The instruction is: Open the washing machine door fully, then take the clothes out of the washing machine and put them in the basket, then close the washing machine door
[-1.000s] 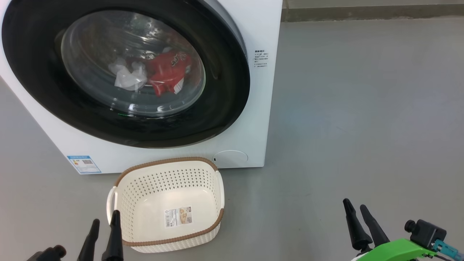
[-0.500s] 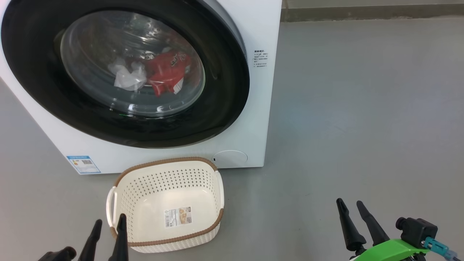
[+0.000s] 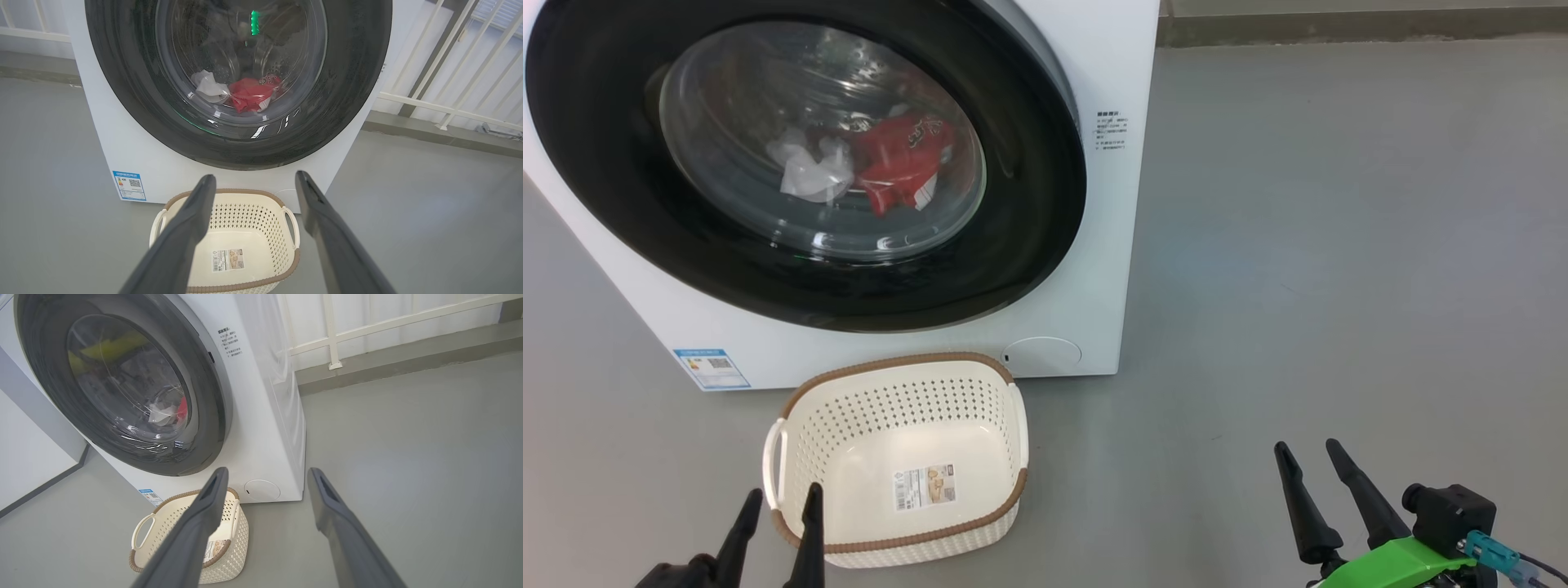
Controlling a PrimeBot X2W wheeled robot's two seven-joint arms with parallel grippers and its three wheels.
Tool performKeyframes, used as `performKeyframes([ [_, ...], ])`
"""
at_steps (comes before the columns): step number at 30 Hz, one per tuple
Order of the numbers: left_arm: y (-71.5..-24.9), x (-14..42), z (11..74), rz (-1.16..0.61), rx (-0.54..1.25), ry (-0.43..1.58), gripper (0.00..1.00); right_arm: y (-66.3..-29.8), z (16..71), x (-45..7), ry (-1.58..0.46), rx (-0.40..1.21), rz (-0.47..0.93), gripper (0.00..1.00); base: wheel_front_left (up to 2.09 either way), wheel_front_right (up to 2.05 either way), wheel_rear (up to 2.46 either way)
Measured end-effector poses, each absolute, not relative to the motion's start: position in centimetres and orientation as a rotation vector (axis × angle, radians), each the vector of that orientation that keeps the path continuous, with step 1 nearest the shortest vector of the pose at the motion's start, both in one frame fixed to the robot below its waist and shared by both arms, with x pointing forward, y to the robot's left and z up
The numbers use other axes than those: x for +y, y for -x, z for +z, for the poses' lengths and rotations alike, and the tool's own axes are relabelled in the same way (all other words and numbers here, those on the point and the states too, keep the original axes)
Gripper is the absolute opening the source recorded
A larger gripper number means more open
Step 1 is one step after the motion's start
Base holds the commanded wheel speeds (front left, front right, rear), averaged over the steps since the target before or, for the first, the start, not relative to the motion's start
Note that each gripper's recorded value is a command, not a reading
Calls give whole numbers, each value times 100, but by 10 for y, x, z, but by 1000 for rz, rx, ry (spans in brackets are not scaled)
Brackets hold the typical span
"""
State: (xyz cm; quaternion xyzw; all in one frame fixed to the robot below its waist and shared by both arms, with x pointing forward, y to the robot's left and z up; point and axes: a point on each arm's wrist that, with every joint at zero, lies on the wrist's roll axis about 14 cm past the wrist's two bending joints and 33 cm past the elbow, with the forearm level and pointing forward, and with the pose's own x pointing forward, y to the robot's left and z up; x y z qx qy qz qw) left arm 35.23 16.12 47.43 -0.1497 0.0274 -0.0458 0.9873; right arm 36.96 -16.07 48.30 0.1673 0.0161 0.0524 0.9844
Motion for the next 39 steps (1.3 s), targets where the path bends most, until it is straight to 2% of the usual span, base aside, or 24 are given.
performKeyframes([
  [20,-351,157,473,-145,34,107,100,-372,491,-154,-118,-21,154,100,0,0,0],
  [39,-346,166,467,-112,53,139,100,-365,488,-172,-127,-20,89,100,0,0,0],
])
